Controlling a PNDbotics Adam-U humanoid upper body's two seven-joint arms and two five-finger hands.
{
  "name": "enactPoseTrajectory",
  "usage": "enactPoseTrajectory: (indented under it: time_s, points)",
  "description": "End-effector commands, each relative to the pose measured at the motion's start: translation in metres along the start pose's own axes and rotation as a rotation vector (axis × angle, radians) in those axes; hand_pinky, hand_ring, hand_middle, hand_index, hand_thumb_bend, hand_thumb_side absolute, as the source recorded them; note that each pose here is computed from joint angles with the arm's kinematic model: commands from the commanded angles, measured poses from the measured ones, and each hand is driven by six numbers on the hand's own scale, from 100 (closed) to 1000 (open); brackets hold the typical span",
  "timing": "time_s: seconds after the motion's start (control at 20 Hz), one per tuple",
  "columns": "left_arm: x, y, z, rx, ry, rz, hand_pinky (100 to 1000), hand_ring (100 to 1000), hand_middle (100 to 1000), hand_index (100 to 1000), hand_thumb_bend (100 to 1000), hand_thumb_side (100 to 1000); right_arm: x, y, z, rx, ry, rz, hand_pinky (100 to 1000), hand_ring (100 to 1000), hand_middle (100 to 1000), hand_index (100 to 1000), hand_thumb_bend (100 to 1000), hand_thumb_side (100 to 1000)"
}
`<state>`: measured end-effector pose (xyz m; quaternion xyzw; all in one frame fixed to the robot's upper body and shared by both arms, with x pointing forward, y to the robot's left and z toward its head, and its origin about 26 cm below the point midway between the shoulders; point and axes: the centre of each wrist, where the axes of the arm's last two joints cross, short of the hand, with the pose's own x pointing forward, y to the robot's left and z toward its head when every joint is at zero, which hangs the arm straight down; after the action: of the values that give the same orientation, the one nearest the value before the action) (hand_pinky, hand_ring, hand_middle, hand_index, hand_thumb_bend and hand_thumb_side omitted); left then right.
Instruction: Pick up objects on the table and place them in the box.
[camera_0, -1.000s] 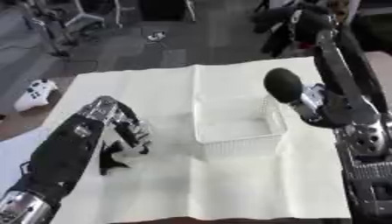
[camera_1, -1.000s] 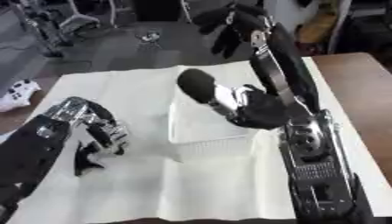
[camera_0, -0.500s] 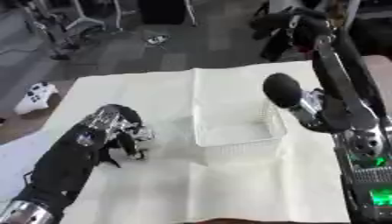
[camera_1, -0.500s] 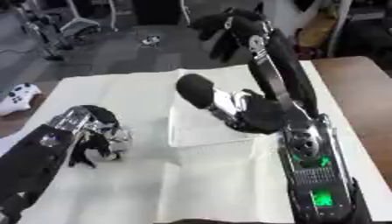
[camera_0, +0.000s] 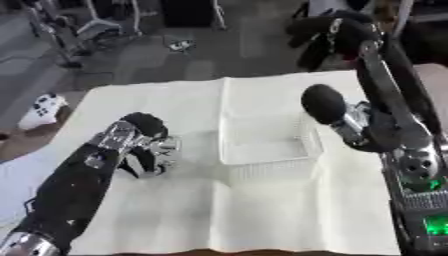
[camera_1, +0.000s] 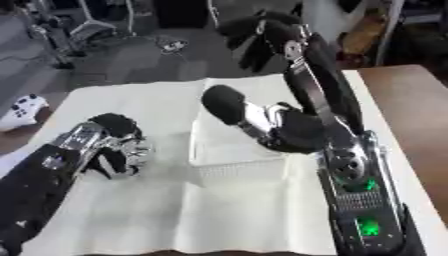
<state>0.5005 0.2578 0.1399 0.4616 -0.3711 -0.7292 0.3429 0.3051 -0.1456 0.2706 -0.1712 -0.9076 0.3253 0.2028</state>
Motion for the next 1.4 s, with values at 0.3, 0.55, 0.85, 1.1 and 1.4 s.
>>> enactPoseTrajectory:
  time_s: [0.3,0.55,0.85,1.1,1.4]
  points:
    - [-0.032,0.062,0.015,0.216,0.034,0.025,100,100,100,180,100,482,0.002,-0.003,-0.001,0.012,-0.016,0.005,453,499,590,760,748,1000]
    - [-0.018,0.091,0.016,0.386,-0.079,0.036,100,100,100,179,100,495,0.003,-0.002,-0.002,0.021,-0.019,0.002,454,500,590,760,748,1000]
    - [0.007,0.122,0.014,0.505,-0.246,0.001,100,100,100,180,100,500,0.004,-0.001,-0.003,0.025,-0.027,-0.002,454,500,590,760,745,1000]
    - [0.024,0.141,0.013,0.564,-0.339,-0.028,100,100,100,181,100,498,0.006,0.001,-0.004,0.026,-0.039,-0.011,454,500,590,760,742,1000]
    - [0.043,0.146,0.008,0.584,-0.438,-0.059,100,100,100,184,100,496,0.008,0.002,-0.006,0.023,-0.051,-0.018,455,500,590,760,736,1000]
